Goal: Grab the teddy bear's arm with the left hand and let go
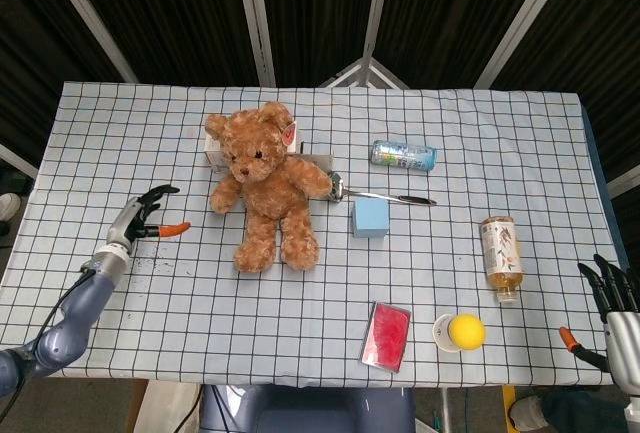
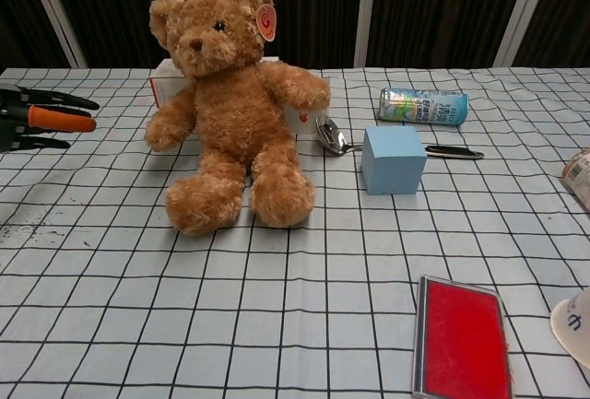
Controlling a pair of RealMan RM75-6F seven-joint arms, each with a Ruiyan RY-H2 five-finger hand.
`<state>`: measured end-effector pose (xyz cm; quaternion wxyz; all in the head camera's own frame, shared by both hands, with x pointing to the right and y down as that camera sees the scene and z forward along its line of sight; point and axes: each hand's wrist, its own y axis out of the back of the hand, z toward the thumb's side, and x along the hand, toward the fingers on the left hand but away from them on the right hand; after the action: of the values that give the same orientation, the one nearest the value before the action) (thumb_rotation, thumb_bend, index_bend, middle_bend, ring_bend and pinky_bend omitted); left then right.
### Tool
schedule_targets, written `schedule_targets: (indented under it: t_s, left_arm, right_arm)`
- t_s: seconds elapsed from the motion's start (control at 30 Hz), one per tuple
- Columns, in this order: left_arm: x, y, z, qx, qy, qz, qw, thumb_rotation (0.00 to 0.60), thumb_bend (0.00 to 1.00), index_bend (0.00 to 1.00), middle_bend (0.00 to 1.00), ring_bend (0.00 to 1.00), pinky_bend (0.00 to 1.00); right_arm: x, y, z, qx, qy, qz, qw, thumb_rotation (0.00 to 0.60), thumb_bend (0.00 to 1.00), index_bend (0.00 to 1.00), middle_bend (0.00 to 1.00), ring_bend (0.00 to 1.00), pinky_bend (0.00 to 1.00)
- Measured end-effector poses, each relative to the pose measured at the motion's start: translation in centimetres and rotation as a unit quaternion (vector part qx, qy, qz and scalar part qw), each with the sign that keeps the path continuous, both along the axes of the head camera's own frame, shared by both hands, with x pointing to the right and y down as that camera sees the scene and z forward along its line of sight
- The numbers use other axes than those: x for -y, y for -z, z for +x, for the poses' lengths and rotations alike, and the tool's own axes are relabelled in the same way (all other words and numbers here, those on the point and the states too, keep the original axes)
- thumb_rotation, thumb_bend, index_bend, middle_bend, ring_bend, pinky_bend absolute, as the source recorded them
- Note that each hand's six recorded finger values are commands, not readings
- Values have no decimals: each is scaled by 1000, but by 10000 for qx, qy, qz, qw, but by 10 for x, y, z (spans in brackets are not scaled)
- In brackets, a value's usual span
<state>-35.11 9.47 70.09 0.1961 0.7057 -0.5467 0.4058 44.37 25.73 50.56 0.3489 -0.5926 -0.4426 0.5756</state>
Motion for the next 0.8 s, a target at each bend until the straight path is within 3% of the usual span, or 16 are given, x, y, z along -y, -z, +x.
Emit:
schedule_targets:
  t_s: [0.53,0.8]
  left_arm:
    - [26,-42,49,-526,525,-57,9972,600,241,213,63,0,0]
    - [28,-59,74,-490,451,-70,9978,600,253,238,206,0,0]
  right_arm:
    - [1,-8,5,-55,-65,-117,9999,600,218,117,61,76,0]
    - [1,-9,7,-53,-93,-140,9998,600,218,117,61,76,0]
